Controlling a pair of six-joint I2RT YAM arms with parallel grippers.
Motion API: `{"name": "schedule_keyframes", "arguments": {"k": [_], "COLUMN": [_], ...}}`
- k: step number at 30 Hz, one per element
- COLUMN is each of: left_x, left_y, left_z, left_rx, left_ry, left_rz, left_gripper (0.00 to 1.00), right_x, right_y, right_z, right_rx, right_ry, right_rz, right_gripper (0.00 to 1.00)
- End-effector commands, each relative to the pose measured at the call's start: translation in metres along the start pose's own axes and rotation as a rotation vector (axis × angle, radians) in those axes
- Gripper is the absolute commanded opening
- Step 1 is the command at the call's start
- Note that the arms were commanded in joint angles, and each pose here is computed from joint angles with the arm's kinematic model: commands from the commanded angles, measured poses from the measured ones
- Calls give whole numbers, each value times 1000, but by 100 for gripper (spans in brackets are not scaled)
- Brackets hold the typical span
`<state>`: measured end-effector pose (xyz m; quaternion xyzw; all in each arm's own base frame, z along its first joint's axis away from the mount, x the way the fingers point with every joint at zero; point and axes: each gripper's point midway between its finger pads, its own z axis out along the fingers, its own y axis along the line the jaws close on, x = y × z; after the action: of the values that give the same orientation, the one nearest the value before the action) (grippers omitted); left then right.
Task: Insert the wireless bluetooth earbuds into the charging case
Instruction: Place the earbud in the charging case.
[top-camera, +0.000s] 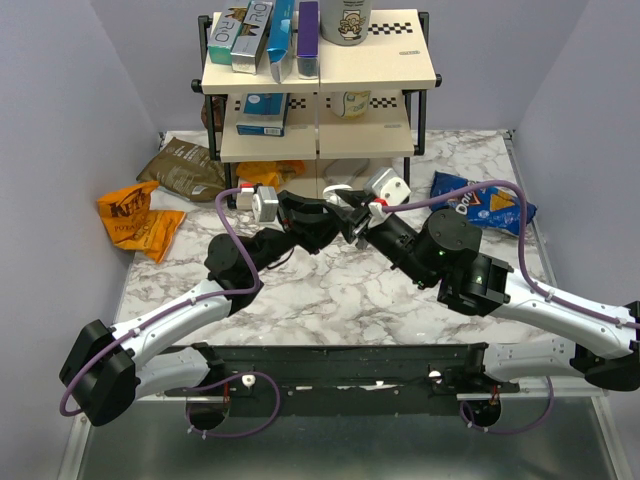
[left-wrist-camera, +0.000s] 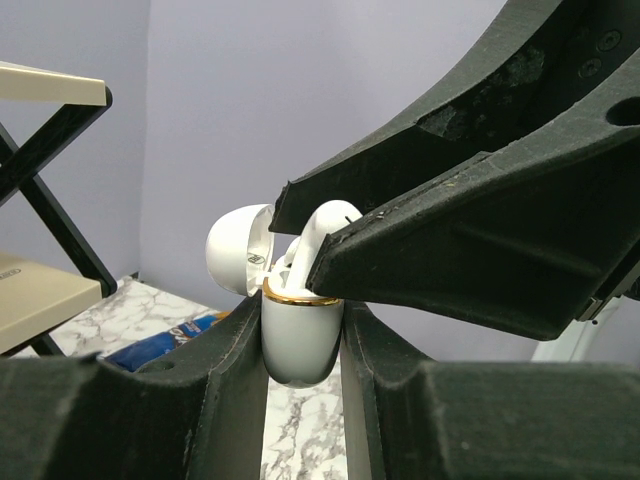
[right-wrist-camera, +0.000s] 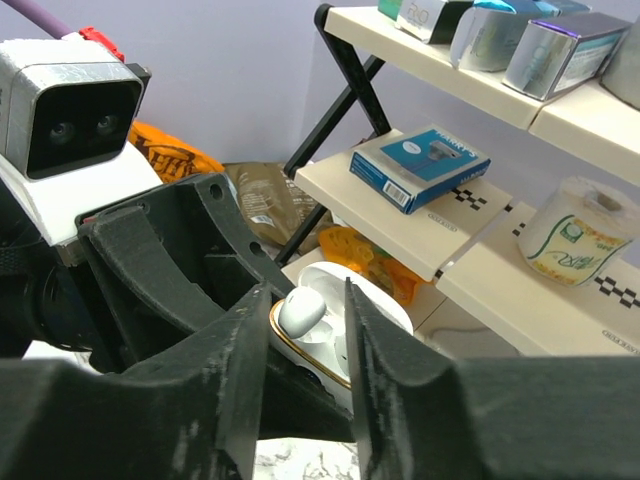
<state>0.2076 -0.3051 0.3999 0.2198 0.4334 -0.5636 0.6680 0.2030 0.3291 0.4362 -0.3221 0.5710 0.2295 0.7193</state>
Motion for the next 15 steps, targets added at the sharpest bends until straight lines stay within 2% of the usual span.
{"name": "schedule_keyframes", "arguments": {"k": [1,6,11,15], "left_x": [-26,-24,-22,-22], "left_y": [-5,-4,-2,-2], "left_z": [6,6,4,4], "left_rx": [11,8,2,2], "left_ry": [-71,-69,-67,-70], "left_rz": [31,34,36,35], "left_gripper": [0,0,0,0], "right_x": [-11,-37,-67,-68], "right_y": [-5,-15,-27,-31], "right_z": [-5,-12,-24,-29], "right_rx": [23,40,50,63], "right_ry": [-13,-67,-130,-132], "right_rz": [23,77,117,122], "right_gripper": [46,55,59,59]}}
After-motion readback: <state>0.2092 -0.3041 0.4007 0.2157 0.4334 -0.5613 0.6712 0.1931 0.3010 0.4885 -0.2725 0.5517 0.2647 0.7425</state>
